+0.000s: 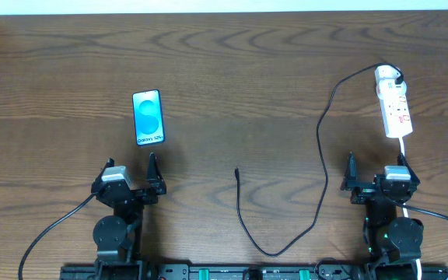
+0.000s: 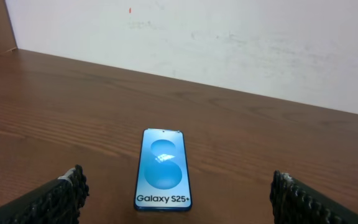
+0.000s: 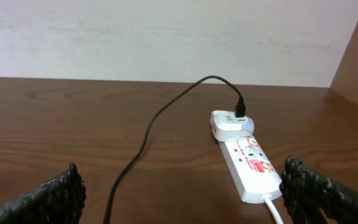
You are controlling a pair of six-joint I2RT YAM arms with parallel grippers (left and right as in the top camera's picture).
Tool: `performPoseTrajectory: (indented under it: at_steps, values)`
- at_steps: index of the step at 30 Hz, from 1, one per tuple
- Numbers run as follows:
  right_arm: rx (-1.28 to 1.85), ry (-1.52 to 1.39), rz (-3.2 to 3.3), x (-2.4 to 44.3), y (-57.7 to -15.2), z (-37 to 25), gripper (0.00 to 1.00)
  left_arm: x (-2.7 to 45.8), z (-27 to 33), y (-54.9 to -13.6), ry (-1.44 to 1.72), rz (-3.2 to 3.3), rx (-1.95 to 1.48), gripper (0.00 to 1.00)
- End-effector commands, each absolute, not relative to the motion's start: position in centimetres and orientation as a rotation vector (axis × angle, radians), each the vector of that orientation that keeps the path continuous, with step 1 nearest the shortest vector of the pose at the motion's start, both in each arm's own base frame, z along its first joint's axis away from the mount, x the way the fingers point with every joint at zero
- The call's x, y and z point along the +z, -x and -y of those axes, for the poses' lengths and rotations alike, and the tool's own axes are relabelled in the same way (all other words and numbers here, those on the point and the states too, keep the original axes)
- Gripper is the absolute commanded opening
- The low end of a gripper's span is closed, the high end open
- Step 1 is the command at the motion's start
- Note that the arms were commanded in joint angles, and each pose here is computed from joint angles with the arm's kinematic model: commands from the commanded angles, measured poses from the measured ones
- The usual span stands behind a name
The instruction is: Plug charger to phone and switch on socket
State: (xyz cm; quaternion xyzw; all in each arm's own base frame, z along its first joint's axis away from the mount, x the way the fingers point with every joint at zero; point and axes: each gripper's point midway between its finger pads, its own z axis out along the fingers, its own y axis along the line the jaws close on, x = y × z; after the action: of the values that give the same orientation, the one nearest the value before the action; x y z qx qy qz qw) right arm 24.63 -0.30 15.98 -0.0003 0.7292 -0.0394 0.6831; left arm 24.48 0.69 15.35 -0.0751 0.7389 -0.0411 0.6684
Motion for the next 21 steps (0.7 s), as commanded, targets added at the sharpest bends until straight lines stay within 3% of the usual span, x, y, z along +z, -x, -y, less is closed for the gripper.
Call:
performPoseTrajectory:
  at_steps: [1, 21]
  values:
    - [-0.097, 0.011, -1.633, 16.0, -24.6, 0.3, 0.99, 14.5, -1.3, -24.4, 0.184, -1.683, -0.053, 0.95]
    - [-0.097, 0.011, -1.633, 16.0, -24.6, 0.3, 0.99, 34.4, -2.3, -22.7, 0.114, -1.384, 0.086, 0.95]
